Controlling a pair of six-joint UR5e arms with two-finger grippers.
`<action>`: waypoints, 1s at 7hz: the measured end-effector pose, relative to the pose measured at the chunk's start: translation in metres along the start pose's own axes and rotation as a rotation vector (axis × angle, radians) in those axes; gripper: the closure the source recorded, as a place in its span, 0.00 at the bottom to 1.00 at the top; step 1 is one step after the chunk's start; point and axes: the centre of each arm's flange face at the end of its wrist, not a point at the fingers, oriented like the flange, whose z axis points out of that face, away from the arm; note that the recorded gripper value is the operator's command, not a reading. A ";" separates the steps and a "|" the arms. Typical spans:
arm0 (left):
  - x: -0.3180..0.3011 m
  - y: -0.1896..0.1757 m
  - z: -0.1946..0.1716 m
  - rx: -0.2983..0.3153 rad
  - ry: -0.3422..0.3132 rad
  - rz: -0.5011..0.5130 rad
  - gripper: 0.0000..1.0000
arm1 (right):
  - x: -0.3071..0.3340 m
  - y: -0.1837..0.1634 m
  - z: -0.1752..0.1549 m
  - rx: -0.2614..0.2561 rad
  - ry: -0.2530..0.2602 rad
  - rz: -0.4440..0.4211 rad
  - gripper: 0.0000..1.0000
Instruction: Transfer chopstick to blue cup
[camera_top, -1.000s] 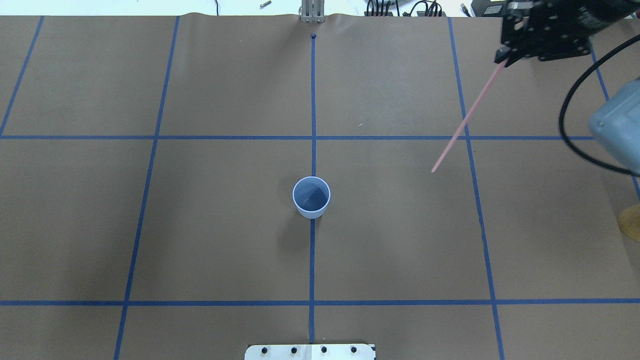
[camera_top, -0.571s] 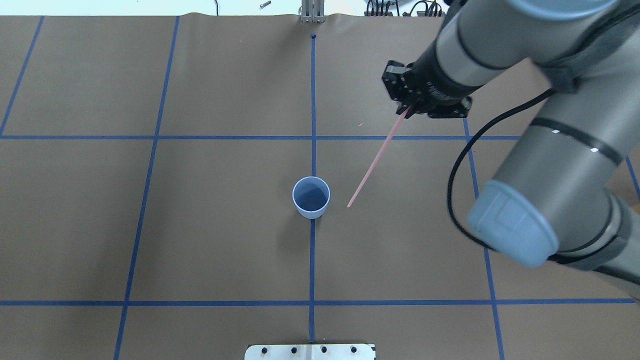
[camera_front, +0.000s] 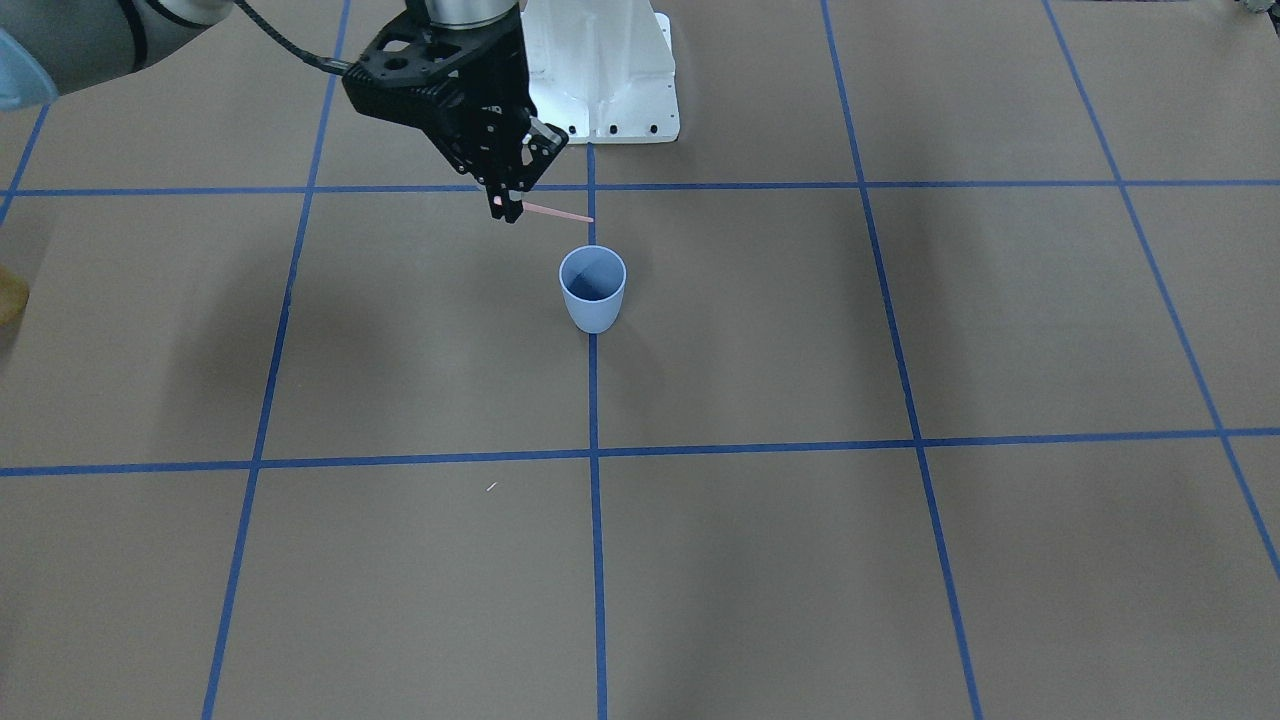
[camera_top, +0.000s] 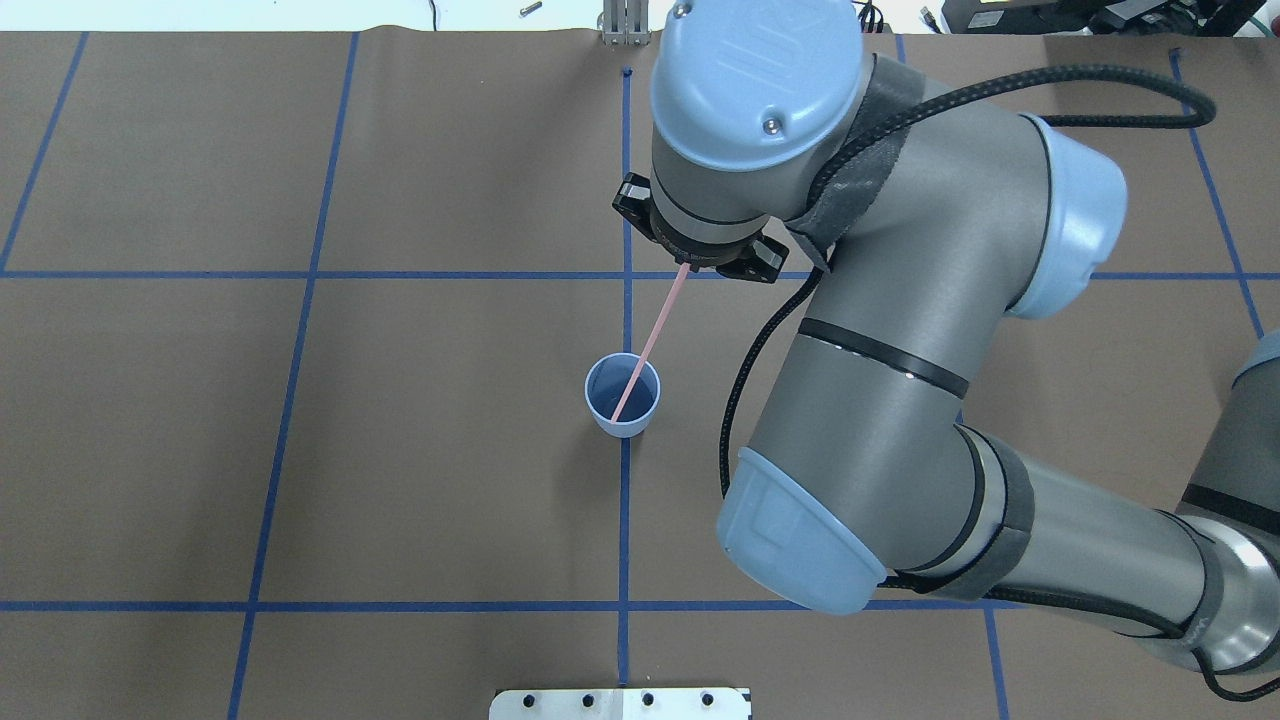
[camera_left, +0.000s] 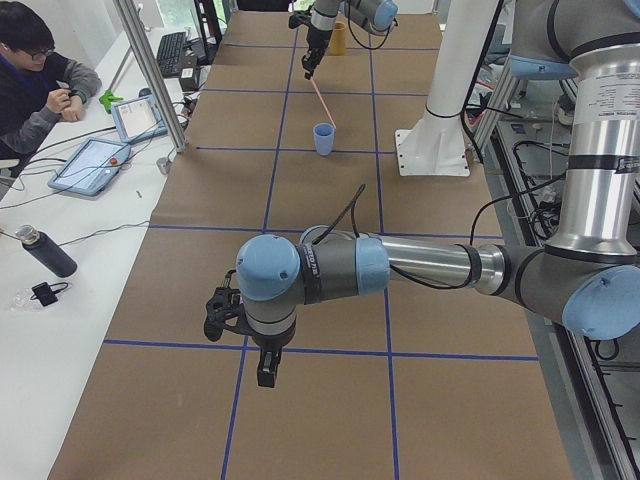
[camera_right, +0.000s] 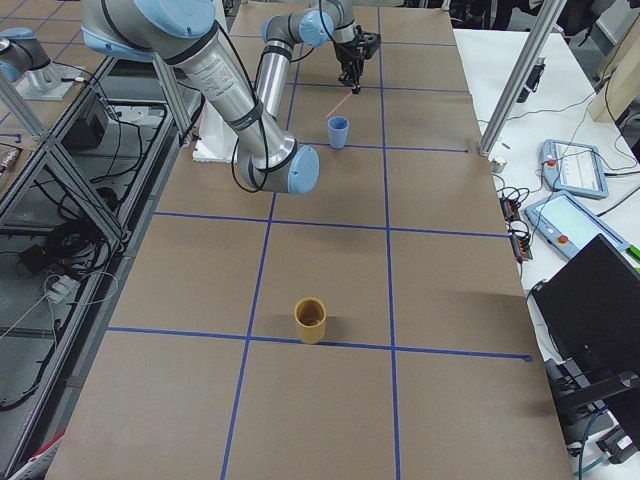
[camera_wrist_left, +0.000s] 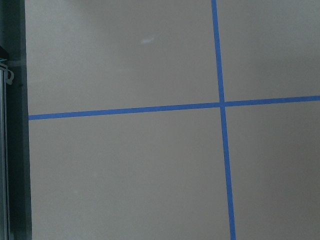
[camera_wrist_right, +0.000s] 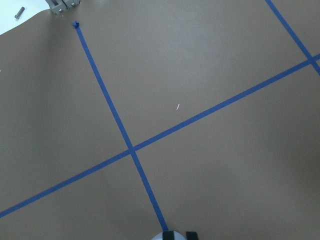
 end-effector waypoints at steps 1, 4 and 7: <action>-0.001 0.003 0.002 -0.002 0.001 -0.002 0.00 | -0.002 -0.003 0.006 0.029 0.013 -0.011 1.00; -0.002 0.005 0.005 -0.005 0.002 -0.005 0.00 | -0.007 0.002 0.028 0.052 0.051 -0.041 1.00; -0.002 0.005 0.005 -0.005 0.002 -0.007 0.00 | -0.020 0.033 0.056 0.030 0.036 -0.060 0.00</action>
